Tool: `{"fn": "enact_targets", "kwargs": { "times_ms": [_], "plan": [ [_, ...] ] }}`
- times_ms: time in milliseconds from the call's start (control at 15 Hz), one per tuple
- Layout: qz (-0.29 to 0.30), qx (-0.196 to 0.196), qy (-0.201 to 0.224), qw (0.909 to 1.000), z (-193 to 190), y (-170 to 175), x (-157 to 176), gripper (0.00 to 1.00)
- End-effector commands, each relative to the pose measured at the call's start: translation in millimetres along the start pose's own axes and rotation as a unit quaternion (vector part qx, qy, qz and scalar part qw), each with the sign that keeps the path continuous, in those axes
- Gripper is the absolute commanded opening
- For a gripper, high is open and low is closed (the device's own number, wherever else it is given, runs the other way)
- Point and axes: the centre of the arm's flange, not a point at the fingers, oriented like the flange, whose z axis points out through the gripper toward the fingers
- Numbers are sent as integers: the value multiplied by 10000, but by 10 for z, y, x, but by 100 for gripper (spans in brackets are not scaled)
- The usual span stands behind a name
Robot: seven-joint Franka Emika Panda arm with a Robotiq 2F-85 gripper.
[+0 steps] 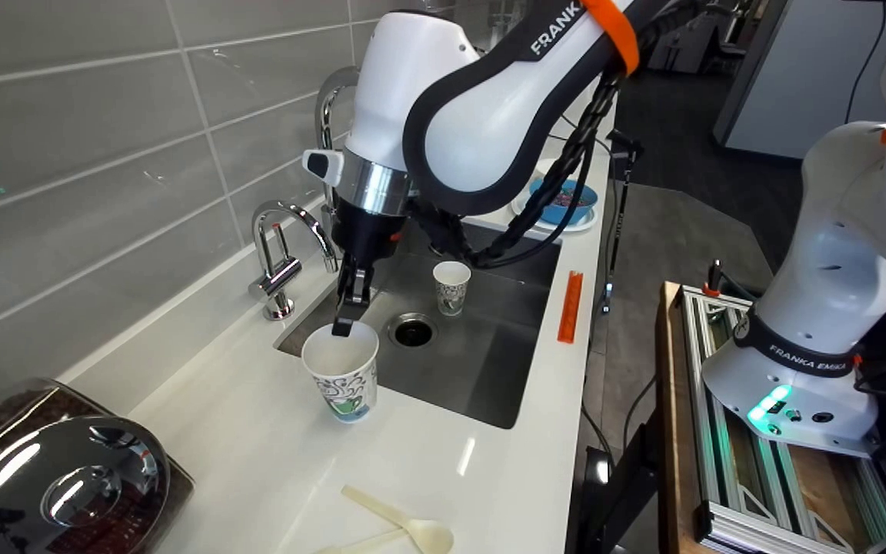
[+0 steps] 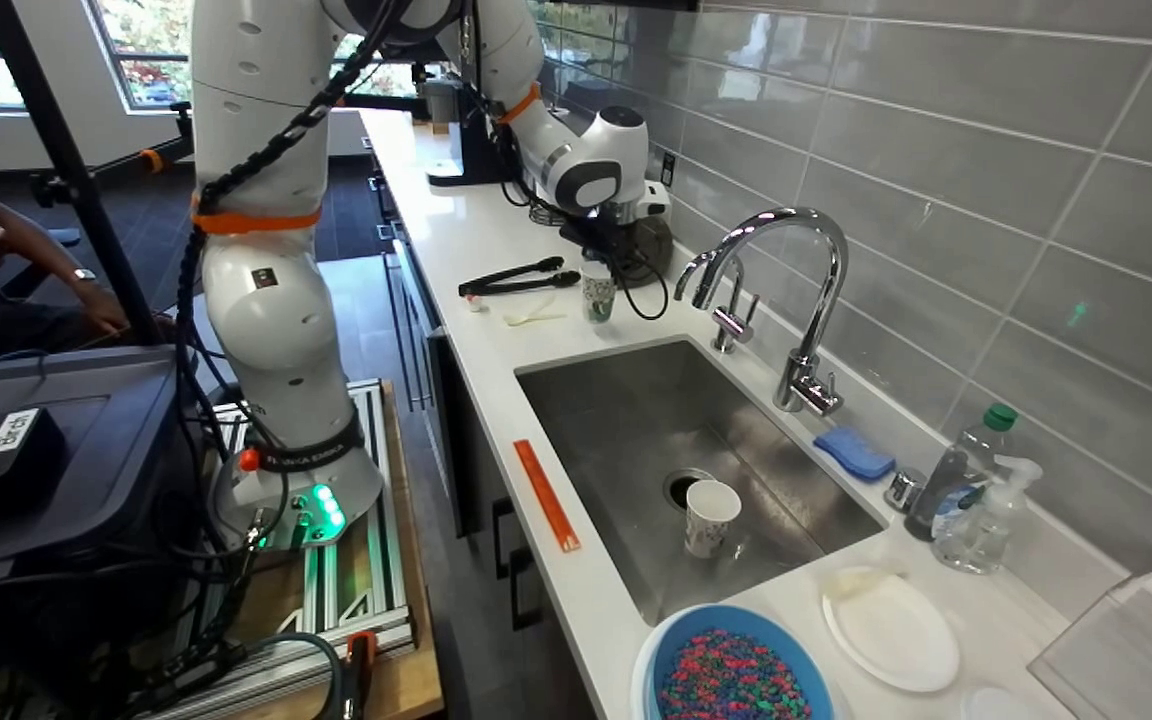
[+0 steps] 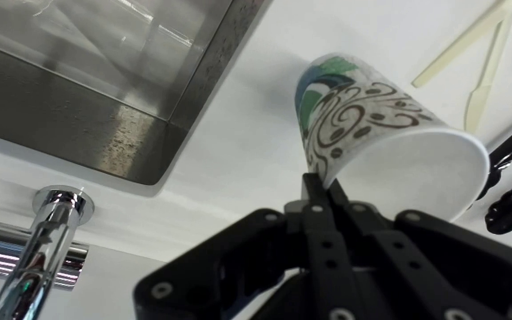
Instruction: Move the coffee cup on the right to the left side of the counter.
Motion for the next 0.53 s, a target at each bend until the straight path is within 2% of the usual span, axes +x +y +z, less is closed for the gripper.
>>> {"fn": "enact_targets", "kwargs": {
  "times_ms": [0, 467],
  "plan": [
    [-27, -11, 87, 10000, 162, 11, 63, 1],
    [-70, 7, 111, 9999, 290, -4, 41, 1]
  ]
}}
